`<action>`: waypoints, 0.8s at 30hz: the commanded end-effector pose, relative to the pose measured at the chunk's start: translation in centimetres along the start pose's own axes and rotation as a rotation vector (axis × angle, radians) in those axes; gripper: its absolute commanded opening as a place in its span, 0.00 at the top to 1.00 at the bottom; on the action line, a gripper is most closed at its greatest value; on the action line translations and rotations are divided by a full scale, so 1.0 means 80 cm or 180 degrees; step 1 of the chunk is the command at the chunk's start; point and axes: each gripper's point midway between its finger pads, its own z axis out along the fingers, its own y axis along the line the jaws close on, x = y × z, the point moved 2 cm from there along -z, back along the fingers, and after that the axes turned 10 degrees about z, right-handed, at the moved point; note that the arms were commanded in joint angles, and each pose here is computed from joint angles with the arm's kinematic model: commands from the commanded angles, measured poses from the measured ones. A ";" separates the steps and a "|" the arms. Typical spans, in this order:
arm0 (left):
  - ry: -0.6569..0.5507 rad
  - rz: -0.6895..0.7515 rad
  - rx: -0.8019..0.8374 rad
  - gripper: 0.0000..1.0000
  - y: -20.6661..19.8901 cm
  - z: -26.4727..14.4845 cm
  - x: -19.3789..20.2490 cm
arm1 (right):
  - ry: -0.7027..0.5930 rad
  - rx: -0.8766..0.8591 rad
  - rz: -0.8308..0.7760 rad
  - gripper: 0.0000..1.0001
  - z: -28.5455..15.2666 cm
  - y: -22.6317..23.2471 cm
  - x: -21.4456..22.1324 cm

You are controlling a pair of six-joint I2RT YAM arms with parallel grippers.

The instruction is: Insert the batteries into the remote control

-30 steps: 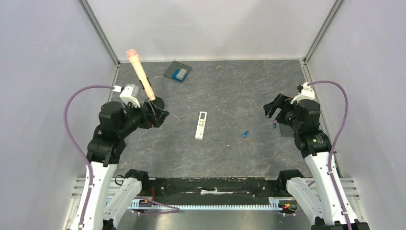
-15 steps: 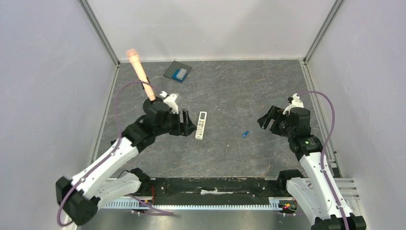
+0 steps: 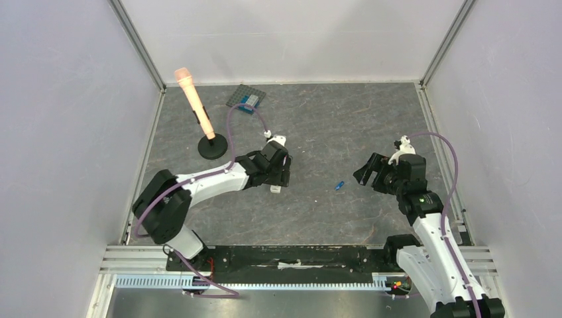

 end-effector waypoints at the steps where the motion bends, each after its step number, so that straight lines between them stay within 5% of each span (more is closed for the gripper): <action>1: -0.0292 0.0048 -0.0111 0.24 -0.005 0.022 -0.039 | 0.0026 -0.0088 -0.0098 0.18 0.005 0.003 0.001; 12: 0.0013 -0.0075 -0.0432 0.32 0.021 0.067 -0.014 | 0.0072 -0.0067 -0.0147 0.18 0.002 0.003 0.002; 14: 0.0019 -0.0115 -0.0365 0.42 0.021 0.069 -0.014 | 0.0083 -0.0071 -0.0139 0.18 0.002 0.002 0.003; 19: -0.0003 -0.0105 -0.0136 0.93 0.010 0.059 -0.023 | 0.0184 -0.0181 -0.0108 0.18 0.003 0.007 0.011; 24: -0.0263 -0.0005 0.0593 0.98 -0.028 0.001 -0.059 | 0.0361 -0.0826 0.0000 0.18 0.001 0.043 0.029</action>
